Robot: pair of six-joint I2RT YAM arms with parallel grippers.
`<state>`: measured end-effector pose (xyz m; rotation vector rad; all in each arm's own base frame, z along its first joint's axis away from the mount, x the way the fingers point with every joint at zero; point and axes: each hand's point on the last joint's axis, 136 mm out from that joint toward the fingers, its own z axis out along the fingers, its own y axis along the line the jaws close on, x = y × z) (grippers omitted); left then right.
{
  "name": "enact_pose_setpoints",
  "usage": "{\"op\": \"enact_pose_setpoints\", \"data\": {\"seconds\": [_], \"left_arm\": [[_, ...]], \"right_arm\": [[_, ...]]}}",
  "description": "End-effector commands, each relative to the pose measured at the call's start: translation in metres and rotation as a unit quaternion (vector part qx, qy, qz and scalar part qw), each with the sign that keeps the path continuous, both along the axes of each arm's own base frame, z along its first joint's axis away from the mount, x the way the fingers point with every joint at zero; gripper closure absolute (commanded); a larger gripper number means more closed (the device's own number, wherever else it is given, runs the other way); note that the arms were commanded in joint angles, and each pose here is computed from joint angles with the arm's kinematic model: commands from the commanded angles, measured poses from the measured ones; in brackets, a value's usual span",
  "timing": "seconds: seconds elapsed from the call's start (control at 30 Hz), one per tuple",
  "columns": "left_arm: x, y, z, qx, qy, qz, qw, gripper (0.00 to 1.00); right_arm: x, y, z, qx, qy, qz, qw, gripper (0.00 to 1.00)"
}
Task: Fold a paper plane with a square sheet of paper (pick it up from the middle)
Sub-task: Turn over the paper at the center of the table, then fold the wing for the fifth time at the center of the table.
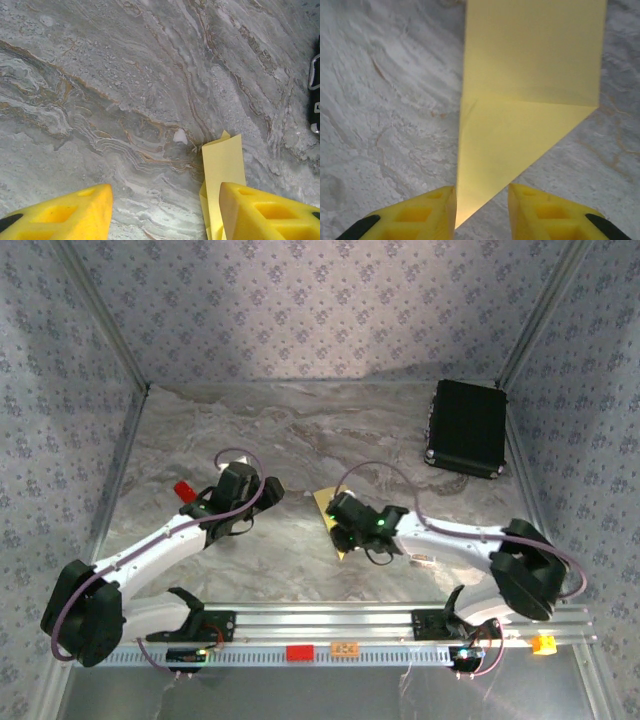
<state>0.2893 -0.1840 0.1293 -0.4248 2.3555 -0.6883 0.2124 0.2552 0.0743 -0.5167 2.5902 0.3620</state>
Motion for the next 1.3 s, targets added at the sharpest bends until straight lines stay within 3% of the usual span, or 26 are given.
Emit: {"op": "enact_pose_setpoints", "data": {"seconds": [0.0, 0.13, 0.3, 0.43, 0.53, 0.7, 0.83, 1.0, 1.13, 1.27], "left_arm": [[0.0, -0.005, 0.0, -0.01, 0.004, -0.01, 1.0, 0.43], [0.002, -0.019, -0.006, -0.024, 0.017, -0.033, 0.999, 0.47], [0.003, -0.034, -0.01, -0.041, 0.029, -0.056, 0.997, 0.52], [0.002, -0.04, -0.012, -0.045, 0.035, -0.07, 0.996, 0.56], [0.002, -0.041, -0.013, -0.045, 0.038, -0.074, 0.996, 0.57], [0.001, -0.043, -0.016, -0.044, 0.043, -0.081, 0.995, 0.6], [0.0, -0.049, -0.018, -0.054, 0.049, -0.091, 0.993, 0.62], [0.001, -0.065, -0.016, -0.08, 0.054, -0.117, 0.988, 0.68], [0.001, -0.081, -0.013, -0.107, 0.059, -0.15, 0.981, 0.73], [0.001, -0.1, -0.011, -0.121, 0.065, -0.184, 0.973, 0.78]], "right_arm": [[0.004, 0.006, 0.007, 0.118, 0.033, -0.02, 0.992, 0.7], [0.015, 0.002, 0.001, 0.223, 0.086, -0.06, 0.969, 0.81], [0.019, 0.014, -0.01, 0.257, 0.135, -0.056, 0.955, 0.86], [0.022, 0.021, -0.027, 0.257, 0.168, -0.071, 0.949, 0.87], [0.025, 0.008, -0.053, 0.224, 0.19, -0.127, 0.948, 0.87], [0.021, 0.004, -0.072, 0.231, 0.221, -0.197, 0.927, 0.88], [0.014, -0.005, -0.084, 0.221, 0.248, -0.289, 0.898, 0.88], [0.006, 0.007, -0.08, 0.263, 0.253, -0.348, 0.864, 0.9], [0.013, 0.027, -0.047, 0.307, 0.225, -0.308, 0.872, 0.87], [0.021, 0.015, -0.024, 0.291, 0.178, -0.278, 0.898, 0.84]]}}
